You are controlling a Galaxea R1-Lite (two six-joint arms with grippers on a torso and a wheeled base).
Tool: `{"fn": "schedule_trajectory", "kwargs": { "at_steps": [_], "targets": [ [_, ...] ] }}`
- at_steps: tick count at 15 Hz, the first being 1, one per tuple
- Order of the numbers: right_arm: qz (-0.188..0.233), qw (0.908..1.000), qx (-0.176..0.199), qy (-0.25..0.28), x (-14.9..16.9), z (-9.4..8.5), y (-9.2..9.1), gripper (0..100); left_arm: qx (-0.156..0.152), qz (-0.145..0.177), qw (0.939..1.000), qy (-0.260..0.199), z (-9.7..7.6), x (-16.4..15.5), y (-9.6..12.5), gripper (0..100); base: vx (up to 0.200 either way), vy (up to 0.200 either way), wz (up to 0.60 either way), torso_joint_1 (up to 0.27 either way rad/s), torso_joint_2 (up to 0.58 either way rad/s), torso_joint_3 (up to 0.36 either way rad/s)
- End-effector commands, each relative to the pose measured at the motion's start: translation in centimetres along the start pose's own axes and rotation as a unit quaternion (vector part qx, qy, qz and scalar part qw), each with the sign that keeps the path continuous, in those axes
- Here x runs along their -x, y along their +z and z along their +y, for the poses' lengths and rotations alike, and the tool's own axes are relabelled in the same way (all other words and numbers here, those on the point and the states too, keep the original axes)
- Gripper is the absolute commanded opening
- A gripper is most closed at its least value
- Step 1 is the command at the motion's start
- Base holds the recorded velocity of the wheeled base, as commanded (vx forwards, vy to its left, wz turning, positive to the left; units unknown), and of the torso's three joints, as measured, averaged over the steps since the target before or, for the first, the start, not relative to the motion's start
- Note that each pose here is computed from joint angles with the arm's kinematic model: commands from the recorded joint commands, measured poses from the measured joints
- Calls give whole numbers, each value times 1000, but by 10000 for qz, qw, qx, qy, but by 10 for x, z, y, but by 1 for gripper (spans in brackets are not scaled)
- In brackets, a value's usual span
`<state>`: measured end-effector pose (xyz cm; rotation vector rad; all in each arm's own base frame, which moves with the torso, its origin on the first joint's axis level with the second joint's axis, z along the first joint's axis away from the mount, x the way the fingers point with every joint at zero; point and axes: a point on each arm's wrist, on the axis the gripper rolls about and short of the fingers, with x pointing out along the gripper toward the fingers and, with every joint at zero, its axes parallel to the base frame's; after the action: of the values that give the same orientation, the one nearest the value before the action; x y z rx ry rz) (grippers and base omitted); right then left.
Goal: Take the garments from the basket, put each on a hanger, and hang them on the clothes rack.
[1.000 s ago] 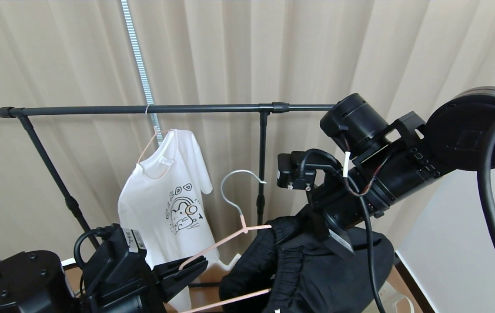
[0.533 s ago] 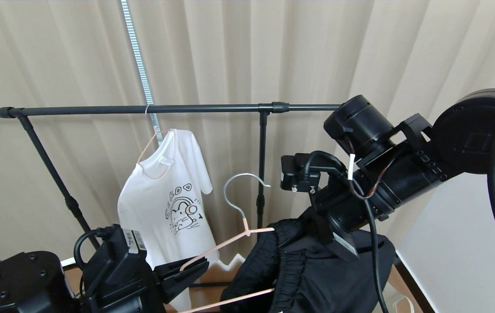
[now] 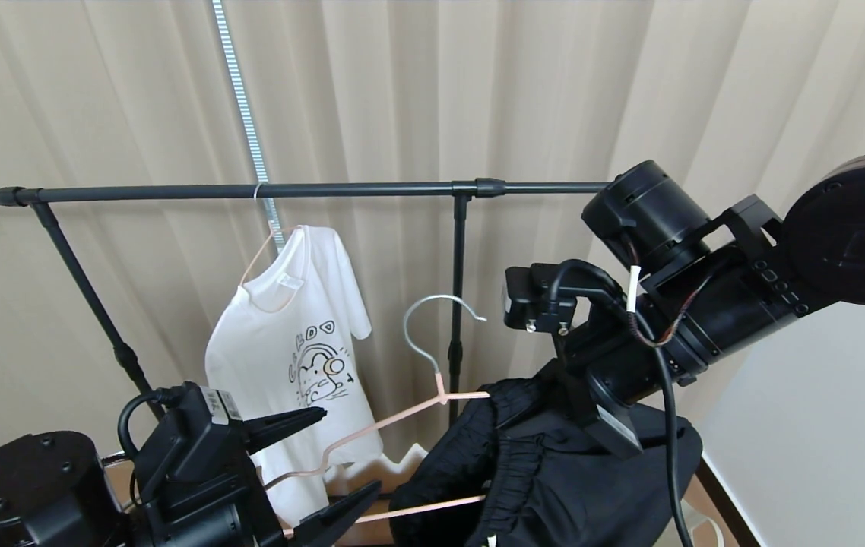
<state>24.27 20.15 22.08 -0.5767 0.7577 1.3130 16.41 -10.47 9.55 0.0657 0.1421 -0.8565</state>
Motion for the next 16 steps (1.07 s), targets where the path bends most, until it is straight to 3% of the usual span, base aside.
{"fn": "schedule_trajectory", "kwargs": {
  "at_steps": [1,4,8,9,12,13,14,16],
  "targets": [
    [-36,10000,20,-32,7,5,-2,0,88,-19,9997,220,8,3,0,100,0,0,0,0,0,0],
    [-92,9993,-55,-350,7,-6,-8,0,286,-460,9981,278,18,12,16,100,0,0,0,0,0,0],
    [-398,9941,-294,-970,-3,-17,-28,0,409,-624,9953,622,33,19,21,100,0,0,0,0,0,0],
    [-546,9915,-273,-1152,-7,-16,-41,0,447,-556,9953,660,35,18,18,100,0,0,0,0,0,0],
    [-1041,9817,-96,-1589,-12,-13,-67,0,742,-97,9952,623,33,13,-1,100,0,0,0,0,0,0],
    [-1198,9764,-6,-1798,-13,-15,-71,0,1060,142,9929,527,31,7,-10,100,0,0,0,0,0,0],
    [-1364,9700,85,-2013,-9,-15,-68,0,1503,460,9867,422,27,-3,-23,100,0,0,0,0,0,0],
    [-1456,9672,146,-2077,-3,-12,-65,0,1674,1030,9781,687,19,-19,-45,100,0,0,0,0,0,0]
  ]
}}
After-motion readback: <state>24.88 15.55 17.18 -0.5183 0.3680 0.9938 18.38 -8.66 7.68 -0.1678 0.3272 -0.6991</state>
